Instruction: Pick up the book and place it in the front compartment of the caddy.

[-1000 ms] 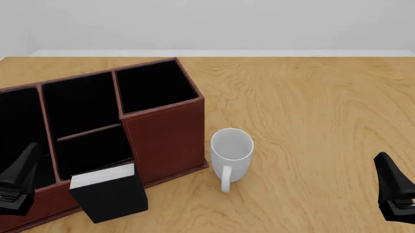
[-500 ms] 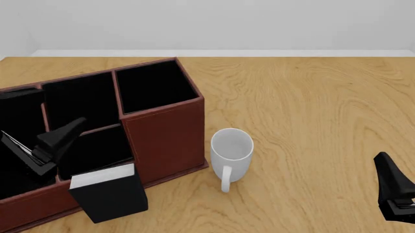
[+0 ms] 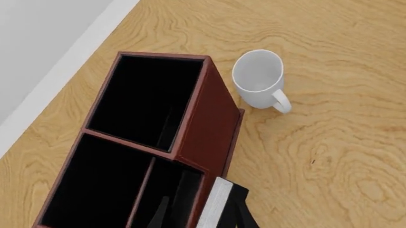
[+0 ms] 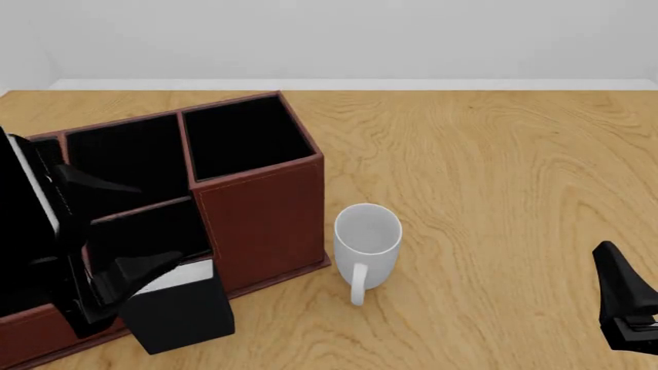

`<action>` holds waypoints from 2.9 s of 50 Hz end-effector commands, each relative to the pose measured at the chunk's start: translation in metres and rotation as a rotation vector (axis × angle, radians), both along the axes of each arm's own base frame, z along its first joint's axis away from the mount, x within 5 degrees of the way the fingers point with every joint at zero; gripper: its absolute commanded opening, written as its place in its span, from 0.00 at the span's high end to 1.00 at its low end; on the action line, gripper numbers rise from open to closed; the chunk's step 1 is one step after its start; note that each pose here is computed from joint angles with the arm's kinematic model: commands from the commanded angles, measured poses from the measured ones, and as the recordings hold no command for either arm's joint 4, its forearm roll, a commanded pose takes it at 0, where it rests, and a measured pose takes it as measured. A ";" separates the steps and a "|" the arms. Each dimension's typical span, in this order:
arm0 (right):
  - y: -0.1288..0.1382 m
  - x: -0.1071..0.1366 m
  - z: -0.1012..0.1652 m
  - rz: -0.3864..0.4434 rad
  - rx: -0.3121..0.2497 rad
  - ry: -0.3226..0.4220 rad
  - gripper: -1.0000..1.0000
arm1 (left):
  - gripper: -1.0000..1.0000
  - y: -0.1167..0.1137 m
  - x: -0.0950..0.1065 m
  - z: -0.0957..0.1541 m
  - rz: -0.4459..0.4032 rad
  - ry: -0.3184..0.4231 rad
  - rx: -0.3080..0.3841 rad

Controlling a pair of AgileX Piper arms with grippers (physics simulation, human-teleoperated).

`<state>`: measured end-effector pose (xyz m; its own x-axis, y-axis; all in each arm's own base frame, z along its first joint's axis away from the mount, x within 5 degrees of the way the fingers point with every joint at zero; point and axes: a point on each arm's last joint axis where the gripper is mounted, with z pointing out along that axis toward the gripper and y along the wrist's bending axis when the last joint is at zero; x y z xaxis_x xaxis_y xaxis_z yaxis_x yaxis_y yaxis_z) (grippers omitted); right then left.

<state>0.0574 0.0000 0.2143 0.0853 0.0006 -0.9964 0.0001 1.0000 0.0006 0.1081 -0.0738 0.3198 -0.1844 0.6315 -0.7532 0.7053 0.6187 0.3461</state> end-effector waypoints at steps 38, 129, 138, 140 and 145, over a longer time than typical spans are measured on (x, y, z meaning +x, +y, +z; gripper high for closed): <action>0.000 0.000 0.000 0.000 -0.001 -0.001 0.00 | 0.00 0.012 0.010 -0.072 -0.054 0.135 0.304; 0.000 0.000 0.000 0.000 0.000 0.000 0.00 | 1.00 0.047 -0.061 -0.009 -0.251 -0.397 0.403; 0.000 0.000 0.000 0.000 0.000 0.000 0.00 | 1.00 0.052 -0.064 0.001 -0.220 -0.432 0.449; 0.000 0.000 0.000 0.000 0.000 0.000 0.00 | 1.00 0.052 -0.065 0.003 -0.213 -0.449 0.456; 0.000 0.000 0.000 0.000 0.000 0.000 0.00 | 1.00 0.052 -0.063 0.013 -0.196 -0.476 0.449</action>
<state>0.0579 0.0000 0.2141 0.0855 0.0005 -0.9963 0.0002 1.0000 0.0005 0.0474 -0.0262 0.3150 0.2343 0.8741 -0.4256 0.5768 0.2274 0.7846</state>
